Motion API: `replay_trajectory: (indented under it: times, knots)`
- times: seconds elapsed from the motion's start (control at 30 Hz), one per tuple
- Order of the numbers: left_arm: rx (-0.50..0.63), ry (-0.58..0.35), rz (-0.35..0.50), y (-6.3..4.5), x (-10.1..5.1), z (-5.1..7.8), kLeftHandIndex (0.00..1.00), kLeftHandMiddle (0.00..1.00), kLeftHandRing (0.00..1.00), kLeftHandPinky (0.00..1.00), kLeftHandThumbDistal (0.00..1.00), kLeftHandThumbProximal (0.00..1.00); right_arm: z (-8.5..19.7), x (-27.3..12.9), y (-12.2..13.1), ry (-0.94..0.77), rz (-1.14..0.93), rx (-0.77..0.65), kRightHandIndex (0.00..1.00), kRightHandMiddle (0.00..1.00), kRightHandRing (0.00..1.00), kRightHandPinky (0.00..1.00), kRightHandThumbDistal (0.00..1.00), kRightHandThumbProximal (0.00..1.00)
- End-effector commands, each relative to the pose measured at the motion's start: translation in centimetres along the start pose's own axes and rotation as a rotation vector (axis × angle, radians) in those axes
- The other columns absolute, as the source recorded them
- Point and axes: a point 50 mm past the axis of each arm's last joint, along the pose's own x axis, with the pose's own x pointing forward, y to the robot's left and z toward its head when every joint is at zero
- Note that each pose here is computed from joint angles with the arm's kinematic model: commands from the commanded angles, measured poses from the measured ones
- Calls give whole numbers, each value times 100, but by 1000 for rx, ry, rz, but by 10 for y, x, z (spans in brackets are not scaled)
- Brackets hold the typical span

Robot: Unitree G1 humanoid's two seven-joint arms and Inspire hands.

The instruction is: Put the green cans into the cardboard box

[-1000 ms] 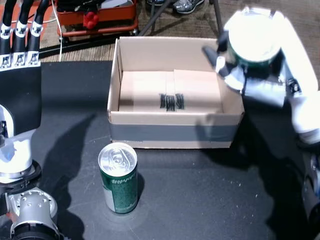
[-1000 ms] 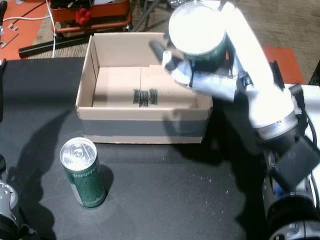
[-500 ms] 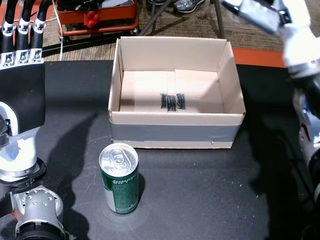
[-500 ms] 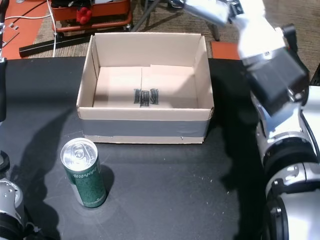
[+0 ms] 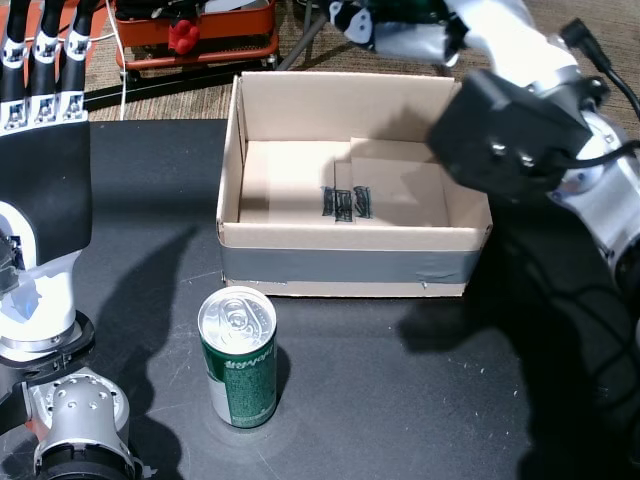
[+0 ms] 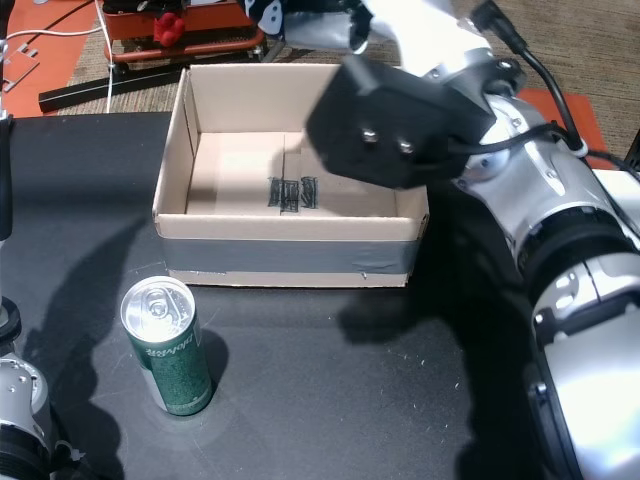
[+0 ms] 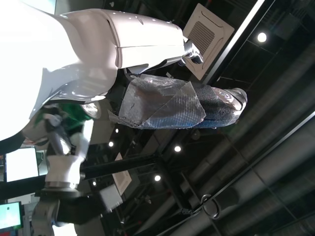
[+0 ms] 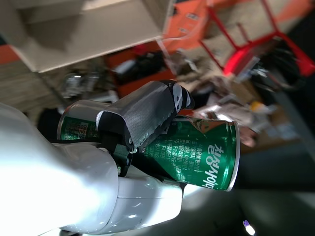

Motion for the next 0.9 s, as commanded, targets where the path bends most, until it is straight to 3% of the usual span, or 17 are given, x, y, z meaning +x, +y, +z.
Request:
replay_trajectory:
  times: [0.0,0.27,0.4,0.87]
  knots:
    - [1,-1,-5,-2,-3,1,100,100,100,100,56,88,5,7,0,11,42,-48,28,30,39,40,47,0]
    - [3,-11,-4,-3,-3,1,100,100,100,100,57,88,-1,6,12,96,129,-60,27,30,38,37,47,0]
    - [6,-17,-8,-4,-2,1,100,100,100,100,58,88,-3,4,18,109,188,-55,32,35,42,41,44,0]
    - [22,-23,-3,-6,-2,3,100,99,100,100,58,91,-5,-5,37,121,400,3,33,35,41,43,42,0]
